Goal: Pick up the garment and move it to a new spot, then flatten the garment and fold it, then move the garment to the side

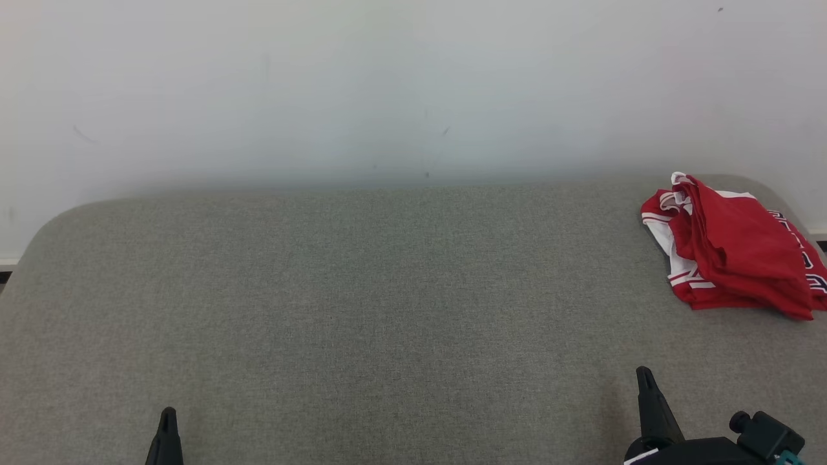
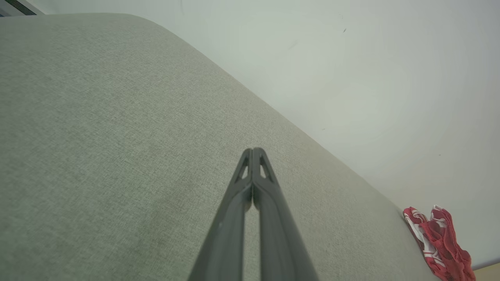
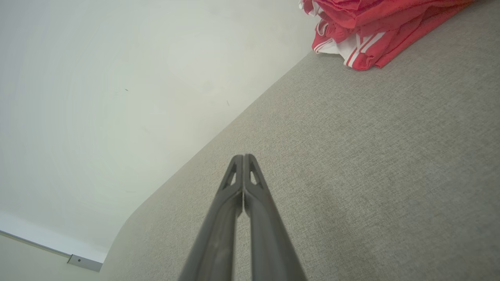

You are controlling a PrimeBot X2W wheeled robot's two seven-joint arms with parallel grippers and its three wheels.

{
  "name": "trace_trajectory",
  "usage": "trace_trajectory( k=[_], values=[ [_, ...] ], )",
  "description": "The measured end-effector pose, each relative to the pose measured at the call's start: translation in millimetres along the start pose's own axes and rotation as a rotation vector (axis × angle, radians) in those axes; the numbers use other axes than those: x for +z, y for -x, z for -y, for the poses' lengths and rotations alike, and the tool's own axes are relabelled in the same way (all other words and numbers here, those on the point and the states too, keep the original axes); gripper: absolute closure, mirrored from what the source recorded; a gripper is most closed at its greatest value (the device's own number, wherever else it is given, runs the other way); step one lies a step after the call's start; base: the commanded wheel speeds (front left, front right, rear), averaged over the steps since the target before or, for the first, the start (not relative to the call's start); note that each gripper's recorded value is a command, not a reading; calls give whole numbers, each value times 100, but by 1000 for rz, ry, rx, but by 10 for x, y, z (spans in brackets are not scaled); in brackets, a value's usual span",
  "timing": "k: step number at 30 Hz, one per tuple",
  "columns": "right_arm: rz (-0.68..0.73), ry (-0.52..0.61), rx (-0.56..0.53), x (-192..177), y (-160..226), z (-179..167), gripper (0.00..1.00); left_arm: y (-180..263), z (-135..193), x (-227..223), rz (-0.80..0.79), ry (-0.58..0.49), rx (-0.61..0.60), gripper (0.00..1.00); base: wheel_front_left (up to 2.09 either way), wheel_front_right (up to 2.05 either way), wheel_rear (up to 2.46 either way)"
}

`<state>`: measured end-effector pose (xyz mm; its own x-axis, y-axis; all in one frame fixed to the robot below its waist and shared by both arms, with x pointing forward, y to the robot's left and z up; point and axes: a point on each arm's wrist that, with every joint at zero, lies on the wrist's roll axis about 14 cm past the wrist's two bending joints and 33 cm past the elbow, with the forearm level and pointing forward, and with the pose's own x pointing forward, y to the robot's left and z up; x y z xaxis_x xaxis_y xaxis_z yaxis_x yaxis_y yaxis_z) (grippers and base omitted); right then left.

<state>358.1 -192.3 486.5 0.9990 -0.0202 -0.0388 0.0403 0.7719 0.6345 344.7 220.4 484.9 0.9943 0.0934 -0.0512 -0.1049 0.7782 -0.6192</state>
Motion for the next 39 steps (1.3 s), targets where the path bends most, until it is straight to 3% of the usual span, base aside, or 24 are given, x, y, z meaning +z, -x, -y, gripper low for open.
trace_trajectory(
  k=[17, 39],
  values=[
    [-5, -236, -16, 40, -68, 19, 100, -107, 60, 3, -16, 244, -3, 100, 0, 0, 0],
    [-4, -477, -7, 101, -158, -8, 100, -212, 133, -7, -38, 484, -15, 100, 0, 0, 0]
  ],
)
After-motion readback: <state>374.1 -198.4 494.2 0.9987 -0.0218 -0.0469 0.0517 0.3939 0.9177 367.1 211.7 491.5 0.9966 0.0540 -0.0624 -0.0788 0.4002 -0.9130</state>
